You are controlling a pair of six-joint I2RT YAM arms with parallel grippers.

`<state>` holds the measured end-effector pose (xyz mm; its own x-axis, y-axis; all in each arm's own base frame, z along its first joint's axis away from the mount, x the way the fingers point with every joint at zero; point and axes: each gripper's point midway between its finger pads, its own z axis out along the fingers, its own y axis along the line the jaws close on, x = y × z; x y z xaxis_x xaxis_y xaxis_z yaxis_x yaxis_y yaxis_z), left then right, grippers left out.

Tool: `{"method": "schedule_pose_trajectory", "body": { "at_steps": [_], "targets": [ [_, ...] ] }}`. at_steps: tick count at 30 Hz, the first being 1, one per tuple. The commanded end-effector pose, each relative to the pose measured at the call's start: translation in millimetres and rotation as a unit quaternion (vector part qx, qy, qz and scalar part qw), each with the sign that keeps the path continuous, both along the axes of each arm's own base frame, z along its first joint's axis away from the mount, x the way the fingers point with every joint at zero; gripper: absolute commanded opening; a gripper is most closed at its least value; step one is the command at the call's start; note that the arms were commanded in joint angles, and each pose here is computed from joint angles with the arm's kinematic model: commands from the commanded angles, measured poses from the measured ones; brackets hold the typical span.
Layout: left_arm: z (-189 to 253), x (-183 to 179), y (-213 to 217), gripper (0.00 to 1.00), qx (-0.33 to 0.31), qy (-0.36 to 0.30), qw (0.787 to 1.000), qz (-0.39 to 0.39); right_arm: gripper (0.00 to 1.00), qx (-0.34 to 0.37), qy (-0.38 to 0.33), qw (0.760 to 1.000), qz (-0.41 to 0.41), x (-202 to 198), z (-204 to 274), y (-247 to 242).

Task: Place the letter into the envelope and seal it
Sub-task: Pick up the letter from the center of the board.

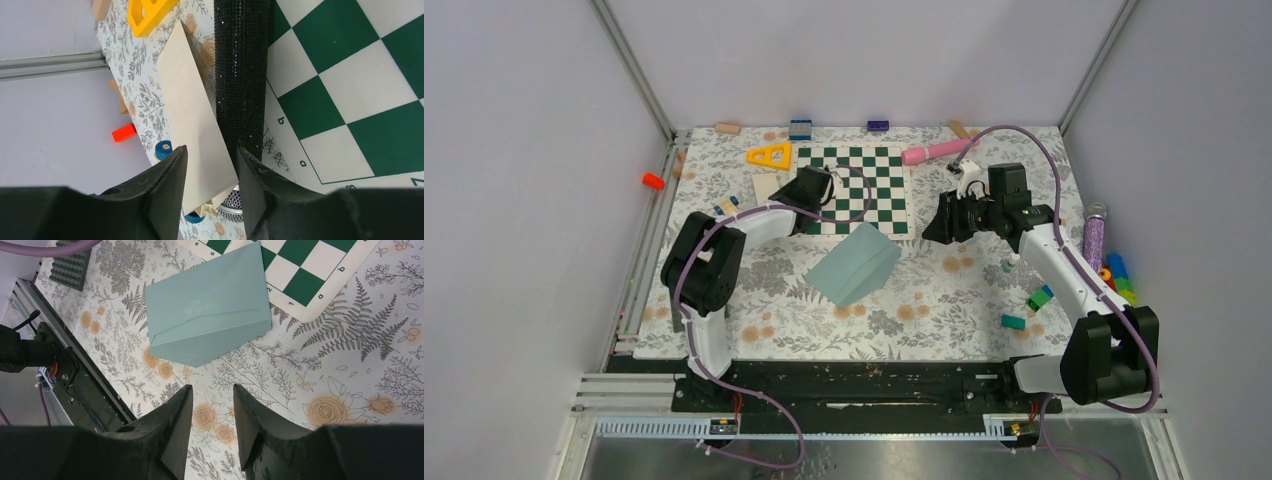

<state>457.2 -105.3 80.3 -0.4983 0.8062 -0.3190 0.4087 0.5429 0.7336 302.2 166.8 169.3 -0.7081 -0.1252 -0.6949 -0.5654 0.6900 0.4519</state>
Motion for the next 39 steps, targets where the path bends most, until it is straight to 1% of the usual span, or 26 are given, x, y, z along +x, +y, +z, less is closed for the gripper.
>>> {"method": "schedule_pose_trajectory", "body": {
  "at_steps": [1,3,5,14,21,24,26,28,29,30,31,34,36,38,39],
  "targets": [
    [3.9,5.1,-0.8,0.41,-0.014,-0.008,1.0,0.006,0.43,0.013,-0.01,1.0,0.01,1.1,5.6,2.6],
    [2.1,4.3,-0.8,0.37,-0.014,-0.006,1.0,0.006,0.43,0.013,-0.01,1.0,0.01,1.3,5.6,2.5],
    [2.0,4.0,-0.7,0.31,-0.015,-0.005,1.0,0.007,0.43,0.013,-0.01,1.0,0.01,1.2,5.7,2.5],
    [14.7,5.4,1.1,0.0,-0.023,-0.025,0.999,0.019,0.42,0.015,-0.008,1.0,0.01,1.5,5.6,3.0],
    [38.2,9.0,5.2,0.0,-0.027,-0.063,0.997,0.034,0.42,0.015,-0.008,1.0,0.011,0.8,5.3,3.3],
    [72.1,13.8,6.9,0.0,-0.035,-0.109,0.993,0.037,0.43,0.022,-0.008,1.0,0.016,0.1,8.5,5.3],
    [104.1,15.3,7.2,0.0,-0.049,-0.144,0.988,0.036,0.44,0.03,-0.009,0.999,0.019,1.1,14.9,7.9],
    [139.8,14.3,6.4,0.0,-0.066,-0.176,0.982,0.03,0.47,0.042,-0.012,0.999,0.023,1.8,23.9,11.1],
    [155.5,11.3,6.4,0.0,-0.075,-0.185,0.979,0.024,0.51,0.047,-0.015,0.998,0.026,1.4,29.0,12.6],
    [173.1,9.0,3.6,0.0,-0.092,-0.197,0.976,0.014,0.54,0.053,-0.021,0.998,0.03,0.9,35.5,14.1],
    [186.0,4.4,0.5,0.0,-0.106,-0.2,0.974,0.001,0.59,0.058,-0.025,0.997,0.033,0.6,41.2,15.3],
    [216.8,-18.8,-14.5,0.0,-0.155,-0.195,0.966,-0.063,0.7,0.067,-0.045,0.996,0.039,0.5,58.9,17.3],
    [227.9,-42.4,-30.3,0.0,-0.188,-0.181,0.957,-0.126,0.73,0.079,-0.048,0.995,0.041,0.8,70.3,20.2],
    [233.2,-73.0,-48.8,0.0,-0.216,-0.164,0.942,-0.199,0.75,0.097,-0.04,0.993,0.048,0.8,79.1,25.1],
    [235.8,-91.6,-58.5,0.0,-0.229,-0.156,0.931,-0.239,0.75,0.108,-0.031,0.992,0.053,0.4,82.8,28.1]
  ]
}}
